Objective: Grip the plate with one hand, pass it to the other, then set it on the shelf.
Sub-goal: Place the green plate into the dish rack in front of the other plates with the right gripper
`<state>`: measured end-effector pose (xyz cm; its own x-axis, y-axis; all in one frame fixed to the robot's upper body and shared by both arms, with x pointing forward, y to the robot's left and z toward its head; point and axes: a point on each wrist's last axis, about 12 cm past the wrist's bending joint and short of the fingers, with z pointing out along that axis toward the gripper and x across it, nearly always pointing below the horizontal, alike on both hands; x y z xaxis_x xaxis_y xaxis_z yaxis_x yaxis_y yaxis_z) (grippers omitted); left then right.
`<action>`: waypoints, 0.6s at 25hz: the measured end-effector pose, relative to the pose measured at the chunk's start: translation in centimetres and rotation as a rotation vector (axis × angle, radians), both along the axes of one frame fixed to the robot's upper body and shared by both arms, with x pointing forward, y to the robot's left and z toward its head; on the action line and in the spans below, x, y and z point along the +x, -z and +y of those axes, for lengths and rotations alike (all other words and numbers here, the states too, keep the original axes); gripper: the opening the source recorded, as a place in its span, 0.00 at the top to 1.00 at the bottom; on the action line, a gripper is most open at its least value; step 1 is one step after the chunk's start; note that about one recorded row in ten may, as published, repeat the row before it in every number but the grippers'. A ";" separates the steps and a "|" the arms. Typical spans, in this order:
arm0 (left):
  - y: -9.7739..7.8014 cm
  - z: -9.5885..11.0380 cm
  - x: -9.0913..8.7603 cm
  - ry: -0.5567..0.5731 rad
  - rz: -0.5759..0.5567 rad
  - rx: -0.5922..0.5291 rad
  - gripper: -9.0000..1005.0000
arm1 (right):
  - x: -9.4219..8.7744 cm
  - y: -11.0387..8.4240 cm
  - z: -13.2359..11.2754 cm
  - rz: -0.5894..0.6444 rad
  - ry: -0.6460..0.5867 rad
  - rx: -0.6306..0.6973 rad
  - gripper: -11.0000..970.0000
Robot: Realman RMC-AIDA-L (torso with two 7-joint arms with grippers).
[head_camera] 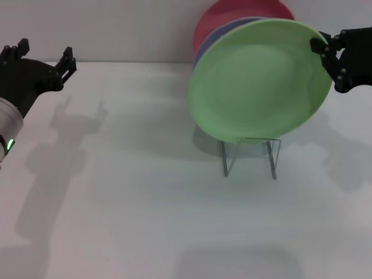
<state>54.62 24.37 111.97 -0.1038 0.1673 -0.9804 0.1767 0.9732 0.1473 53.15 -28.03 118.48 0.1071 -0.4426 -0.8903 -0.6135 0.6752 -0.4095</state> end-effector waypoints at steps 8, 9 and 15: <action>0.0 -0.4 0.1 0.015 -0.001 0.007 0.19 | -1.0 0.6 -0.4 0.006 -0.019 -0.031 0.96; 0.0 -0.4 0.1 0.015 -0.002 0.008 0.19 | -1.0 0.6 -0.4 0.006 -0.019 -0.031 0.94; 0.1 -0.6 0.5 0.023 0.000 0.013 0.19 | -1.1 1.6 -0.6 0.037 -0.012 -0.026 0.75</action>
